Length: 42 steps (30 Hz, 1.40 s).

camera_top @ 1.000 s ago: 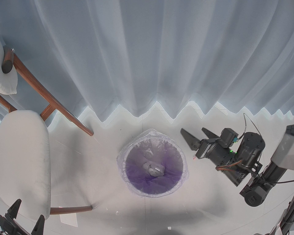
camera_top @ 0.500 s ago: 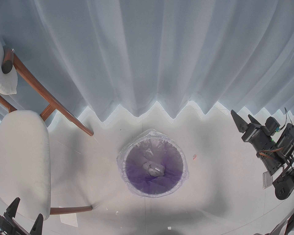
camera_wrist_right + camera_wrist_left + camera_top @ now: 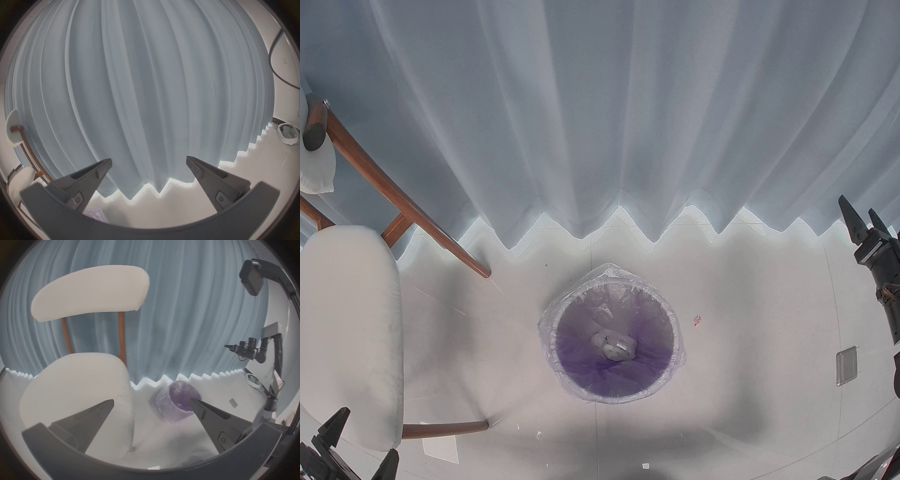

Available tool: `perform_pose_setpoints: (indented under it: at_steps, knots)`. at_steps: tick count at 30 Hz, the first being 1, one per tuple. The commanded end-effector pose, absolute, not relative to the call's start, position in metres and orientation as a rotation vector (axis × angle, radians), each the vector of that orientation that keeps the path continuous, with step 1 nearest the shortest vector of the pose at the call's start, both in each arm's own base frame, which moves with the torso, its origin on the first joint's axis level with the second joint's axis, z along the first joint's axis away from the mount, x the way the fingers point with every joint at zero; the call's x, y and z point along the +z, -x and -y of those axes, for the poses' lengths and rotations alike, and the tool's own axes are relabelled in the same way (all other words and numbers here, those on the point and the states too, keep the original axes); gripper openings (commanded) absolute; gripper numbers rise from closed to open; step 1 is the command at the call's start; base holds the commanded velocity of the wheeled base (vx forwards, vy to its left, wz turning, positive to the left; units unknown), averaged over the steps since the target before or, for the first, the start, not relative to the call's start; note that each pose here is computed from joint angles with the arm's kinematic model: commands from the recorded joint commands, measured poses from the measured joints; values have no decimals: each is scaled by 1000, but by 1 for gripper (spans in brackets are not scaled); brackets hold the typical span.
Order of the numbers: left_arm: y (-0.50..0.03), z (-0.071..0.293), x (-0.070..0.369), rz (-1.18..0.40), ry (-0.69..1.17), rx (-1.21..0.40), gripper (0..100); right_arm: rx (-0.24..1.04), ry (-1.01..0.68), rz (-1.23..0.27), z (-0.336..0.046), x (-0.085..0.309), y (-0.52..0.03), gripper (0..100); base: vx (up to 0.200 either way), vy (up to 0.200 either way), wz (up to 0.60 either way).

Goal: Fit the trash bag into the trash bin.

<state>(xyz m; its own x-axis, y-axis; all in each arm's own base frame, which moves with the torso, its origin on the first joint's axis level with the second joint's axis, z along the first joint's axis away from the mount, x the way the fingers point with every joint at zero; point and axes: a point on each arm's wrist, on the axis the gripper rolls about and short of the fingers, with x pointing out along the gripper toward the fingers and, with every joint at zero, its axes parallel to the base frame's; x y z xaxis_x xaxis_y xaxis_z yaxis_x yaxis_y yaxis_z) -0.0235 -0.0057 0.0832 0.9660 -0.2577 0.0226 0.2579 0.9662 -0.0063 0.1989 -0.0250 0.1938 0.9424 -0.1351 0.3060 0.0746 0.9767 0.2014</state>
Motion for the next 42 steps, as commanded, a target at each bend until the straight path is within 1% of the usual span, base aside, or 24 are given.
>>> perform_pose_setpoints:
  at_steps: [1, 4, 6, 7, 8, 9, 10, 11, 12, 15, 23, 26, 32, 34, 36, 37, 41, 42]
  knots:
    - [24, 8, 77, 17, -22, -357, 100, -115, -174, 374, 24, 207, -169, 100, 0, 0, 0]
    - [24, 8, 77, 11, -37, -376, 100, -108, -176, 342, 21, 212, -147, 100, 0, 0, 0]
    - [24, 8, 77, 9, -28, -345, 100, -92, -173, 322, 19, 214, -137, 100, 0, 0, 0]
    - [23, 7, 77, 8, -22, -302, 100, -85, -171, 313, 18, 215, -132, 100, 0, 0, 0]
    - [23, 7, 77, 8, -22, -302, 100, -85, -171, 313, 18, 215, -132, 100, 0, 0, 0]
    - [23, 3, 76, 6, 4, -144, 100, -80, -159, 293, 16, 214, -122, 100, 0, 0, 0]
    - [22, 1, 77, 7, 15, -60, 100, -79, -140, 283, 15, 212, -115, 100, 0, 0, 0]
    - [23, 0, 76, 0, 23, 0, 100, -74, -123, 280, 14, 211, -110, 100, 0, 0, 0]
    - [23, 0, 76, -3, 26, 11, 100, -69, -116, 281, 13, 210, -107, 100, 0, 0, 0]
    - [23, 0, 75, -11, 44, 2, 100, -13, -86, 269, 10, 202, -89, 100, 0, 0, 0]
    - [22, 1, 74, -16, 11, -41, 100, 30, -42, 192, 4, 175, -56, 100, 0, 0, 0]
    - [22, 1, 74, -16, 13, -40, 100, 92, 1, 147, 0, 158, -37, 100, 0, 0, 0]
    - [23, 1, 74, -14, 13, -40, 100, 129, 41, 70, -3, 137, -19, 100, 0, 0, 0]
    - [22, 1, 74, -16, 14, -40, 100, 154, 48, 44, -5, 122, -10, 100, 0, 0, 0]
    - [22, 1, 74, -16, 14, -40, 100, 154, 48, 44, -5, 122, -10, 100, 0, 0, 0]
    - [22, 1, 74, -16, 16, -40, 100, 237, 62, 41, -8, 108, 1, 100, 0, 0, 0]
    - [22, 1, 74, -16, 16, -40, 100, 300, 76, 13, -9, 97, 8, 100, 0, 0, 0]
    - [23, 1, 74, -14, 17, -40, 100, 338, 80, 5, -9, 93, 11, 100, 0, 0, 0]
